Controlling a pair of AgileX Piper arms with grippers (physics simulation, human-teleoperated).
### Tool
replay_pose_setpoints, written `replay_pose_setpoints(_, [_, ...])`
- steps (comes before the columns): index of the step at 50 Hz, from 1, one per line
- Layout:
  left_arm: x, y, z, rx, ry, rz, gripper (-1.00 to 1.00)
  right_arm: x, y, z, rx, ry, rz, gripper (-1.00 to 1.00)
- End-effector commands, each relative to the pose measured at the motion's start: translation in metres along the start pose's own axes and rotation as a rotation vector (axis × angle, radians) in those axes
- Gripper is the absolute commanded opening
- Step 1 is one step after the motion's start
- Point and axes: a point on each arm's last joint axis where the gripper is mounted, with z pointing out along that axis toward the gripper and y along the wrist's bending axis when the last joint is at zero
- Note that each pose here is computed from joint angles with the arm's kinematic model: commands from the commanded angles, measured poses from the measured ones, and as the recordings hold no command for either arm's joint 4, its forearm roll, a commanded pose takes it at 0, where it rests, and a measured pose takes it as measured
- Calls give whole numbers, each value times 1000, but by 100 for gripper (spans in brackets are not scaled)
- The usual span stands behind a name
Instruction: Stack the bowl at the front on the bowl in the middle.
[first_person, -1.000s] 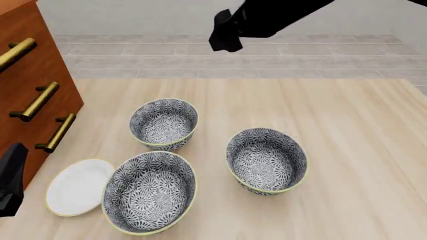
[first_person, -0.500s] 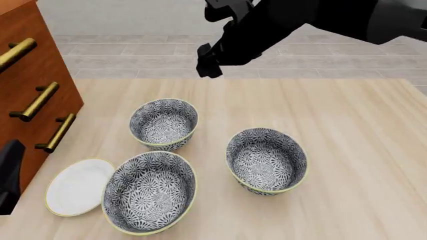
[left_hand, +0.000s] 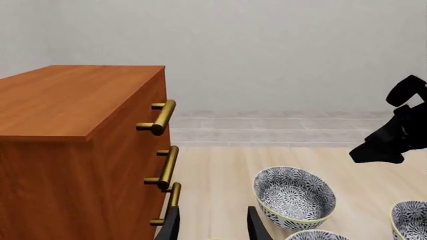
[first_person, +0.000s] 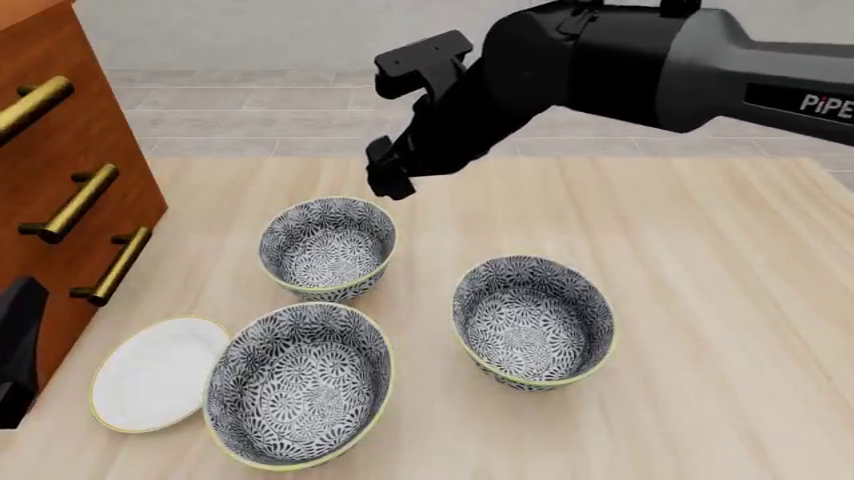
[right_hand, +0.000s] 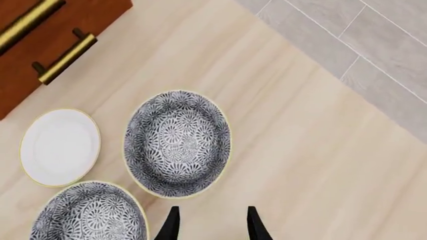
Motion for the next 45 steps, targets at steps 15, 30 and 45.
replay_pose_setpoints(15, [2, 0, 0, 5, 10, -8, 100, 4, -3, 26, 4, 10, 14, 100])
replay_pose_setpoints(30, [5, -1, 0, 9, 21, -18, 100, 16, -23, 62, 35, 29, 55, 100])
replay_pose_setpoints(45, [4, -1, 1, 13, 20, -25, 100, 19, -19, 90, 29, 36, 84, 100])
